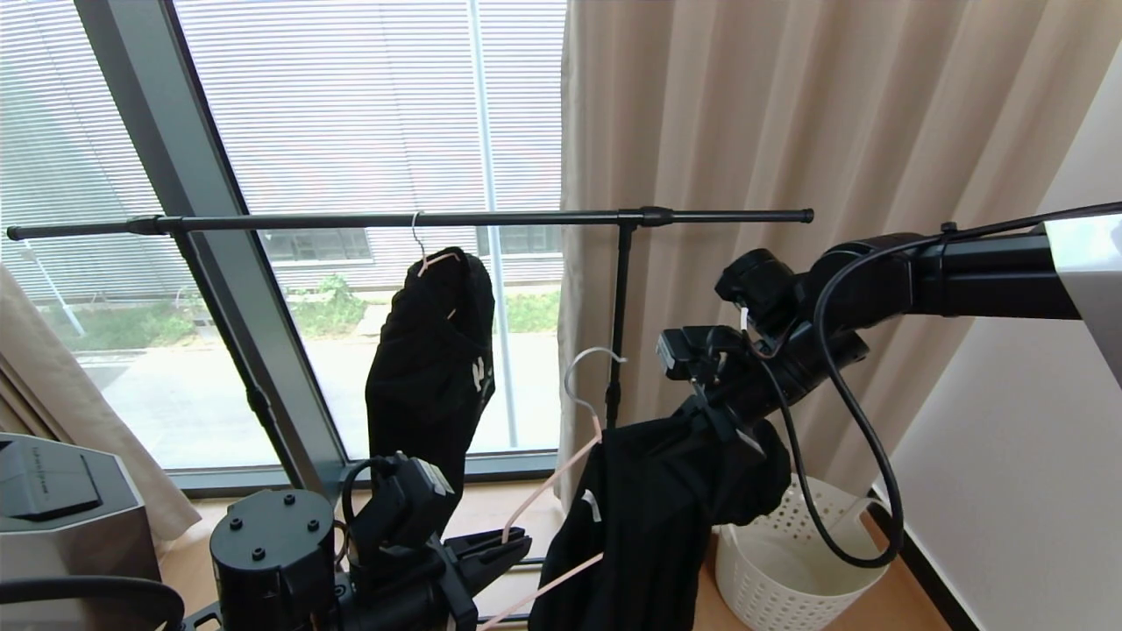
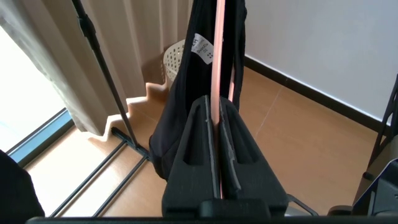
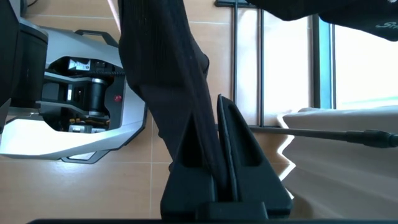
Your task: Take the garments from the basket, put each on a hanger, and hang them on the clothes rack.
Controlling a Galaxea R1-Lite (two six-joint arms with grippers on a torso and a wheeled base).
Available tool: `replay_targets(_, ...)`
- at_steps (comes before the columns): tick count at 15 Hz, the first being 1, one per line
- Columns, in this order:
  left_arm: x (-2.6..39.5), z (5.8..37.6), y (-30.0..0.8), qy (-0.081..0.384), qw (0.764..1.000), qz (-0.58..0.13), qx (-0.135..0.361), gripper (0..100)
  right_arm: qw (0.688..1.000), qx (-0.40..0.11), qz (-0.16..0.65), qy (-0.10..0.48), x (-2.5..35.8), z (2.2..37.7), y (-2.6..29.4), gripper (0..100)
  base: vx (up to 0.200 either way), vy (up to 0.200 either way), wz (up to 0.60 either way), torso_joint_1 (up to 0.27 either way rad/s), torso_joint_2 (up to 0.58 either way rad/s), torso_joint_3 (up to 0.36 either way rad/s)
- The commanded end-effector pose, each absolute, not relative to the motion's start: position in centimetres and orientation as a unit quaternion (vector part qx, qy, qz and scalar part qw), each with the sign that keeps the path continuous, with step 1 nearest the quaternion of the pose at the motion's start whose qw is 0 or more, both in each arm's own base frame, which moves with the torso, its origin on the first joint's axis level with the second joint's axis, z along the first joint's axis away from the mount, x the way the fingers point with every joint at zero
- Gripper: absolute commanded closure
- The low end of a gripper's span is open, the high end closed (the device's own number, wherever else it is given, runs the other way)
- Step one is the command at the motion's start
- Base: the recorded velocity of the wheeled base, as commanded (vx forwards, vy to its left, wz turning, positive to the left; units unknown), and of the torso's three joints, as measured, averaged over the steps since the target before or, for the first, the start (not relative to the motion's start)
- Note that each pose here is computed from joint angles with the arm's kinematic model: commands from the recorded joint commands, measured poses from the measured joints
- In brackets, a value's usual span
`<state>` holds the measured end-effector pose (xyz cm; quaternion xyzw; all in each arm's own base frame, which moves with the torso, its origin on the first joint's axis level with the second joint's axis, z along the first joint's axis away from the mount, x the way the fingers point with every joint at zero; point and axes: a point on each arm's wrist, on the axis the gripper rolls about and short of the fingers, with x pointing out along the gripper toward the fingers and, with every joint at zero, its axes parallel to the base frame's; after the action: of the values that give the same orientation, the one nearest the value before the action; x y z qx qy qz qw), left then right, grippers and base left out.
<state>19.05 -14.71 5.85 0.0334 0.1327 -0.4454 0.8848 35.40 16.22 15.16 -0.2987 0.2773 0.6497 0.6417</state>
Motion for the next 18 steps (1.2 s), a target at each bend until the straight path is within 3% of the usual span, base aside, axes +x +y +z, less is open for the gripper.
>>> replay_targets(1, 19.2, 5.7, -14.7, 0.134, 0.886, -0.442, 0.033, 100, 0.648, -0.303, 0.647, 0.264, 34.2, 16.8, 15.7, 100, 0.000, 0.000, 0.00, 0.000, 0.00, 0.000)
replay_targets(6, 19.4, 5.8, -14.6, 0.132, 0.888, -0.439, 0.032, 100, 0.647, -0.302, 0.648, 0.266, 32.5, 17.6, 15.0, 100, 0.000, 0.000, 0.00, 0.000, 0.00, 0.000)
replay_targets(7, 19.4, 5.9, -14.6, 0.131, 0.888, -0.439, 0.032, 0, 0.648, -0.301, 0.648, 0.264, 32.3, 17.8, 14.8, 100, 0.000, 0.000, 0.00, 0.000, 0.00, 0.000)
replay_targets(14, 19.8, 5.8, -13.9, 0.135, 0.888, -0.438, 0.024, 0, 0.659, -0.295, 0.638, 0.266, 31.7, 18.5, 13.5, 100, 0.000, 0.000, 0.00, 0.000, 0.00, 0.000)
replay_targets(18, 22.3, 5.9, -10.8, 0.132, 0.899, -0.416, -0.006, 0, 0.679, -0.283, 0.619, 0.277, 32.2, 18.8, 12.4, 100, 0.000, 0.000, 0.00, 0.000, 0.00, 0.000)
